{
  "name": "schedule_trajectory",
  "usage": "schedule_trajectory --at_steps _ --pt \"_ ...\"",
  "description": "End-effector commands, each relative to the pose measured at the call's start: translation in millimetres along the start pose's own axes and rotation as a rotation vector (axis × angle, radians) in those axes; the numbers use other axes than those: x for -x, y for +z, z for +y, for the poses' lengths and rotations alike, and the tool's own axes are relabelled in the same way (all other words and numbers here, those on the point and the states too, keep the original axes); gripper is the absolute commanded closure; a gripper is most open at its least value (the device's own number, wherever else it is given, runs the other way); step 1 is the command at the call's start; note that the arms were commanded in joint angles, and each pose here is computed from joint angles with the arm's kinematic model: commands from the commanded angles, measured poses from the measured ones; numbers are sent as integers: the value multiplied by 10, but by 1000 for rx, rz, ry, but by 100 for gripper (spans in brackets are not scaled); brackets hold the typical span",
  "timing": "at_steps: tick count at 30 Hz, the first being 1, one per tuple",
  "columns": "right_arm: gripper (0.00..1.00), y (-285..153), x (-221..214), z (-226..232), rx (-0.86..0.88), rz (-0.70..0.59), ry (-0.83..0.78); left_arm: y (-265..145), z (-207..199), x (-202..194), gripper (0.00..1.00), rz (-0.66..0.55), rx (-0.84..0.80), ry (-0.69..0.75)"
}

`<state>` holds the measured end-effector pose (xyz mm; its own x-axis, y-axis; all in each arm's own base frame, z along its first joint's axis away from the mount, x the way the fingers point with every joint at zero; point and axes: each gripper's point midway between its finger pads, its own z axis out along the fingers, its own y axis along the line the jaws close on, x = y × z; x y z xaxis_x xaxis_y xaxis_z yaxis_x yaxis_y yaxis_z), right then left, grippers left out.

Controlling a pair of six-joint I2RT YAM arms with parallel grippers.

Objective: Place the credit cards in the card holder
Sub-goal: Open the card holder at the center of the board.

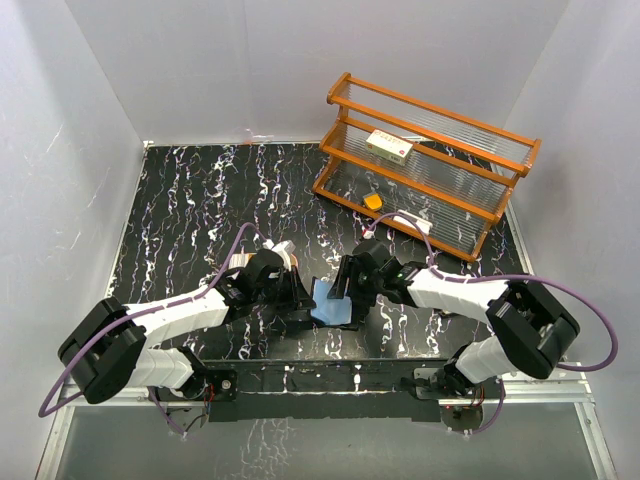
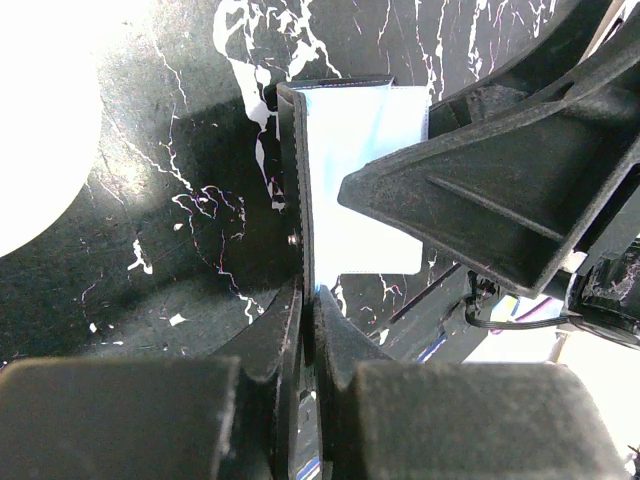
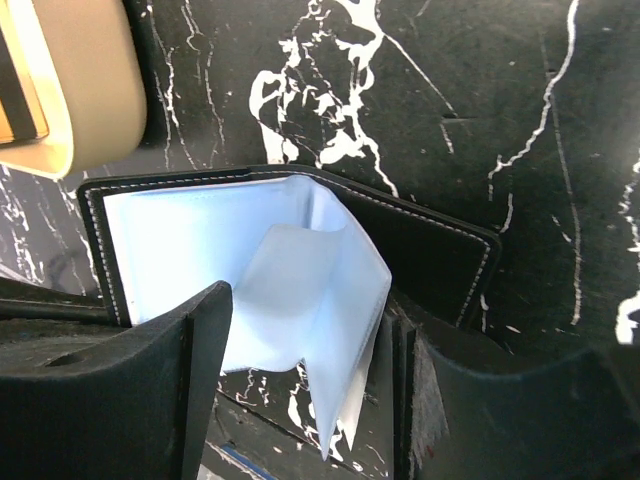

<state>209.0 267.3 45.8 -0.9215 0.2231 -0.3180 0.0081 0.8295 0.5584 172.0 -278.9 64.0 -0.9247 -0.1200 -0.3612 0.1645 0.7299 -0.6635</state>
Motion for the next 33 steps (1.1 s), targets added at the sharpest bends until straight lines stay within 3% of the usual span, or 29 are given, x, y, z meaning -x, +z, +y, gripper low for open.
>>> schedule_trajectory --at_steps 1,8,14,20,26,33 --pt "44 -134 201 127 -2 -77 -39 -50 -85 41 100 -29 -32 11" --pt "37 -401 333 -21 -142 -119 -70 -38 -88 29 100 -24 -35 3" --pt "40 -691 435 136 -110 -158 -71 -16 -146 49 100 -27 -56 -17" --pt "38 -574 264 303 44 -110 -64 34 -123 31 100 -29 -58 -50" --pt "47 -485 247 198 32 -135 -31 84 -99 0 100 -31 -60 -85" --pt "49 -338 212 130 -23 -92 -31 210 -207 -55 100 -25 -103 -135"
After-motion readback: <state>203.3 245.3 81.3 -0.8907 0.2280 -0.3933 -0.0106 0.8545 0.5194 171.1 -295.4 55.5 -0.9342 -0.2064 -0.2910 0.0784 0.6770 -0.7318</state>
